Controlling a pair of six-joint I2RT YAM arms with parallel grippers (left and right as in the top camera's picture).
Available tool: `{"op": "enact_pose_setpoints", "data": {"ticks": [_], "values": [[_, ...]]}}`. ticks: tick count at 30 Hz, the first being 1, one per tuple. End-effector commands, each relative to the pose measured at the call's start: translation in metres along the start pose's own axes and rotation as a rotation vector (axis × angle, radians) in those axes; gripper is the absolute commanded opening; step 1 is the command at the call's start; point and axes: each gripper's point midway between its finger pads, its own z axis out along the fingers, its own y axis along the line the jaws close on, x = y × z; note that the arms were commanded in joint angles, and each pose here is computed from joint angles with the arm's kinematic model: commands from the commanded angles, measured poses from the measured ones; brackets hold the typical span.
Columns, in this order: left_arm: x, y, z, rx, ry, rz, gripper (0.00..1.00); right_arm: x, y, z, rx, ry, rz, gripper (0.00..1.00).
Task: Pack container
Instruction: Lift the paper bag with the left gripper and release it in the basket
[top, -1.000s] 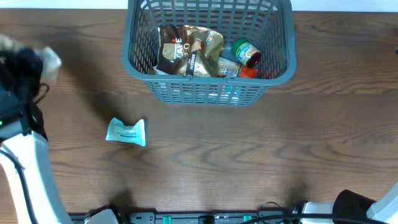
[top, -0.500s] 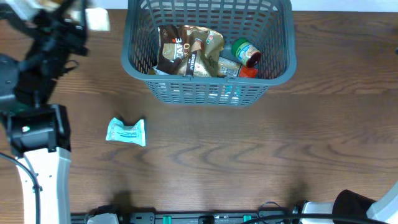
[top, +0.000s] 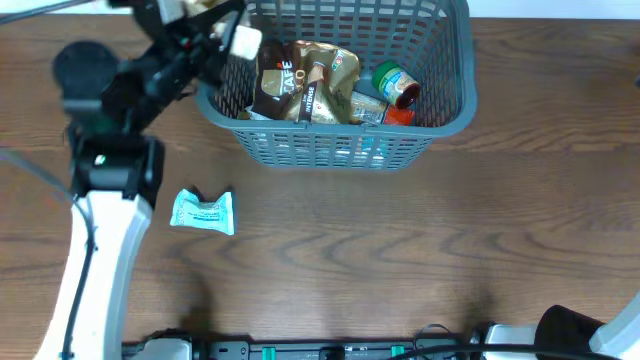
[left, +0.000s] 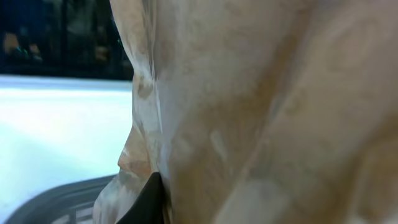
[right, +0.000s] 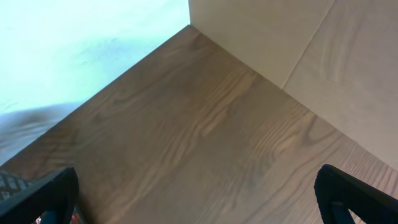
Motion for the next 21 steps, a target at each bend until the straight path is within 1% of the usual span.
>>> {"op": "enact_pose_setpoints", "data": {"ticks": [1, 4, 6, 12, 15, 21], "values": [[-0.013, -0.013, 0.014, 0.050, -0.001, 0.079, 0.06, 0.000, -0.002, 0.003, 0.009, 0.005, 0.017, 0.99], [-0.001, -0.011, 0.028, 0.054, 0.068, 0.097, 0.06, 0.000, -0.002, 0.003, 0.008, 0.004, 0.017, 0.99], [0.013, -0.009, 0.037, 0.053, 0.138, 0.129, 0.05, 0.000, -0.002, 0.003, 0.008, 0.004, 0.017, 0.99], [0.045, 0.010, 0.047, -0.021, 0.286, 0.173, 0.05, 0.000, -0.002, 0.003, 0.008, 0.005, 0.017, 0.99], [0.054, 0.020, 0.049, -0.050, 0.326, 0.180, 0.05, 0.000, -0.002, 0.003, 0.009, 0.005, 0.017, 0.99], [0.064, 0.032, 0.057, -0.071, 0.352, 0.197, 0.05, 0.000, -0.002, 0.003, 0.008, 0.004, 0.017, 0.99]]}}
